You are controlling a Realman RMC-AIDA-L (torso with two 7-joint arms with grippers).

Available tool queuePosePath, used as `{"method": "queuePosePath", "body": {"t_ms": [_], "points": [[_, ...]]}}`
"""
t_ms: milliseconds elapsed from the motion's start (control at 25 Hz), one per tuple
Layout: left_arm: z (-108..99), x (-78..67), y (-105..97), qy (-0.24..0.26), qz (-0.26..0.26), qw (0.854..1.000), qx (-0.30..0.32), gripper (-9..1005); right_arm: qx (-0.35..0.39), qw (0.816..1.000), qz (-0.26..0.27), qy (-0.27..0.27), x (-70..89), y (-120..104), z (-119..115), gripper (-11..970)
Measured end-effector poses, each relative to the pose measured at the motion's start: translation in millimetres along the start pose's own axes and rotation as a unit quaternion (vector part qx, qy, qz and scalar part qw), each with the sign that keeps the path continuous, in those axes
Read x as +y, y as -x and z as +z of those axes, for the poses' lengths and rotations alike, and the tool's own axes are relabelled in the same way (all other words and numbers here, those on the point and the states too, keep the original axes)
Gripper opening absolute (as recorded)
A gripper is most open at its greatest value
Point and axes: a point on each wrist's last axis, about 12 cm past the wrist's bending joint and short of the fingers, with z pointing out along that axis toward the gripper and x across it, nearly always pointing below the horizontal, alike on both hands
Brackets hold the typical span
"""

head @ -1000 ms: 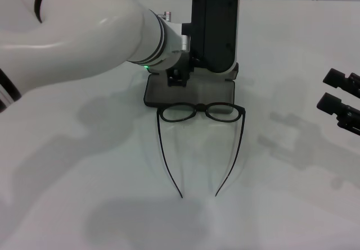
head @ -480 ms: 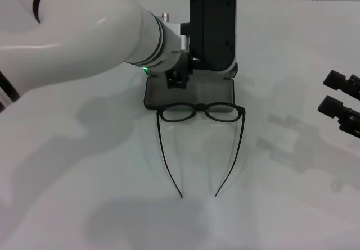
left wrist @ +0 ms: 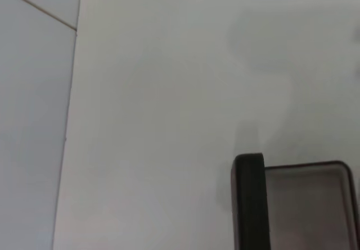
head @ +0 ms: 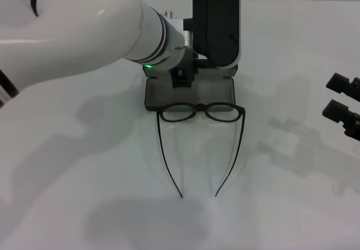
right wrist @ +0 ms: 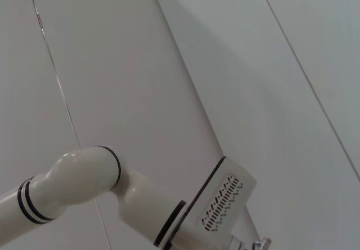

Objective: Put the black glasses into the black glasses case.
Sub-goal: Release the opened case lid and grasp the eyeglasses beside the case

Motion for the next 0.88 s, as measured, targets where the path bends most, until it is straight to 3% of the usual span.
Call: {"method": "queuePosePath", "body": {"t_ms": [240, 360, 520, 600, 720, 880], "points": [[-3, 0.7, 3, 0.003, 0.000, 1.000, -0.008, 250, 0.000, 1.000, 0.001, -0.002, 0.7, 0, -2, 709], [-9, 4.2, 7, 0.013, -0.001, 1.000, -0.019, 356, 0.000, 1.000, 0.001, -0.004, 1.0, -1, -3, 710], [-22, 9.5, 9, 0.032, -0.014, 0.999, -0.041, 475, 0.008, 1.000, -0.005, -0.008, -2.2, 3, -6, 709], [-44, 15.8, 8, 0.063, -0.049, 0.993, -0.085, 477, 0.018, 1.000, -0.009, -0.007, -5.9, 9, -8, 708], [-73, 22.9, 5, 0.095, -0.119, 0.974, -0.167, 446, 0.046, 0.999, -0.011, -0.002, -12.8, 24, -13, 707], [-94, 22.5, -15, 0.105, -0.213, 0.937, -0.256, 403, 0.120, 0.993, -0.005, 0.009, -20.6, 49, -14, 699]]}}
